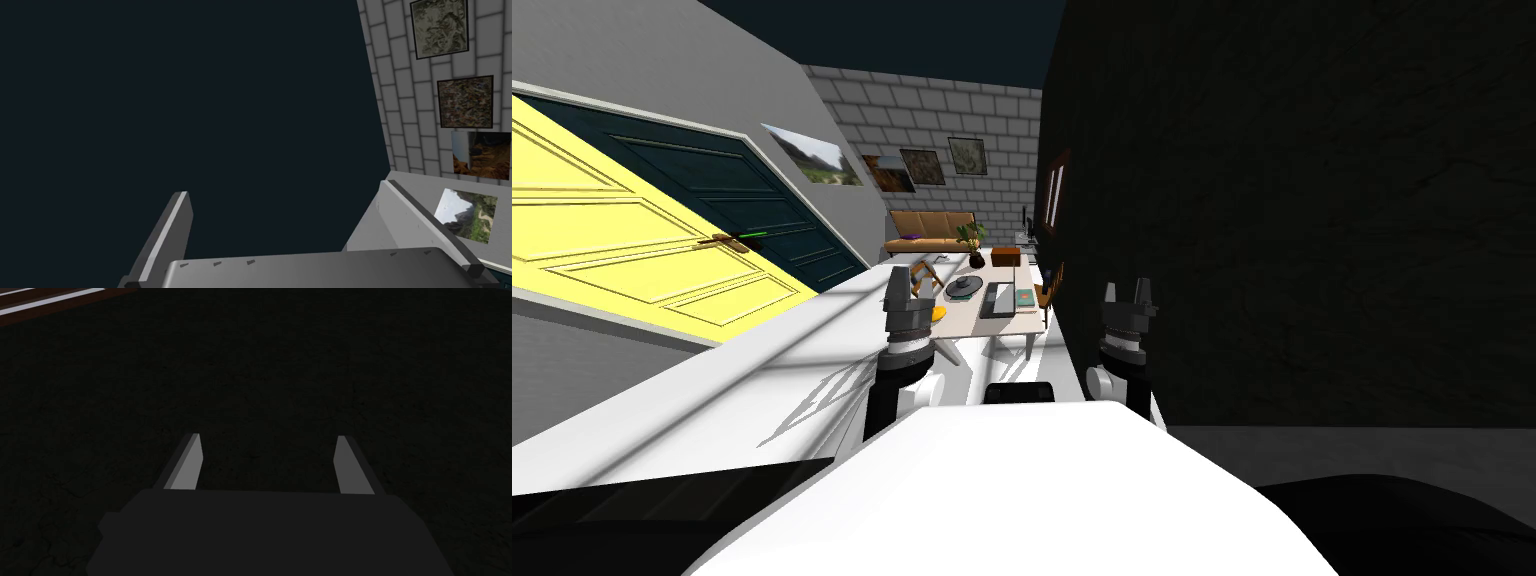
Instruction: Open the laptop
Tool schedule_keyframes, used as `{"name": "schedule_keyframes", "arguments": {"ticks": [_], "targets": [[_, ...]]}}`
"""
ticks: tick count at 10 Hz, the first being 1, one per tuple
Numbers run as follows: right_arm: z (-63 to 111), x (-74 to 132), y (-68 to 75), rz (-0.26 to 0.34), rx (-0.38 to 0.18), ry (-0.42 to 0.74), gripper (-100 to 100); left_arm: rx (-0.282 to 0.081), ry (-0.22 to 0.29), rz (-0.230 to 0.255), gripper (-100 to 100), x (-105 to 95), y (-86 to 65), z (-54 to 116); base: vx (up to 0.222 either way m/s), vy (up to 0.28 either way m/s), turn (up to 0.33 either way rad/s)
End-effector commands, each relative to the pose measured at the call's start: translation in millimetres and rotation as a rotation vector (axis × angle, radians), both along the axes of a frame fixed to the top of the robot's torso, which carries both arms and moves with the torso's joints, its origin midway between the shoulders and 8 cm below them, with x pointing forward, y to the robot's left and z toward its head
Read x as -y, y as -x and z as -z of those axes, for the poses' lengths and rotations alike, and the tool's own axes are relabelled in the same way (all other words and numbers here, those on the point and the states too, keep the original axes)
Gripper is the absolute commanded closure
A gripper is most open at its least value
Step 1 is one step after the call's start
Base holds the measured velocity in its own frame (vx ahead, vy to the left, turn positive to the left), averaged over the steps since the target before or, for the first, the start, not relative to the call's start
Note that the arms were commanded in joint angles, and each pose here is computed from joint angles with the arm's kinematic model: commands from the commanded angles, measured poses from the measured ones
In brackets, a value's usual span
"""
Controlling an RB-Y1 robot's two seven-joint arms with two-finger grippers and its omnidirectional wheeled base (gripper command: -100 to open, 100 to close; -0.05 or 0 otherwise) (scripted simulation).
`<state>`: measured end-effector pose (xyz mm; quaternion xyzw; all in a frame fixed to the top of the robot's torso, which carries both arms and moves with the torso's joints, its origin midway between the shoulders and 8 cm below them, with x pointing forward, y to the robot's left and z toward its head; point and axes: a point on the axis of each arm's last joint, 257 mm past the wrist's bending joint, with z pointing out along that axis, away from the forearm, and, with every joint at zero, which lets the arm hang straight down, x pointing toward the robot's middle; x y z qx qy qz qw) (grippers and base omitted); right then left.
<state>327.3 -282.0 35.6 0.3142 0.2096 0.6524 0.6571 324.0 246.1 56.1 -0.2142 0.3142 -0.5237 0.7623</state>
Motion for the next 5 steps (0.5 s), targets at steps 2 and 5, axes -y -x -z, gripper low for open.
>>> {"name": "schedule_keyframes", "arguments": {"ticks": [2, 5], "targets": [[0.0, 0.0, 0.0, 0.0, 0.0, 0.0, 0, 0.0, 0.0, 0.0, 0, 0.0, 0.0, 0.0, 0.0, 0.0, 0.0], [-0.1, 0.0, 0.1, 0.0, 0.0, 0.0, 0, 0.0, 0.0, 0.0, 0, 0.0, 0.1, -0.1, 0.0, 0.0, 0.0]]}}
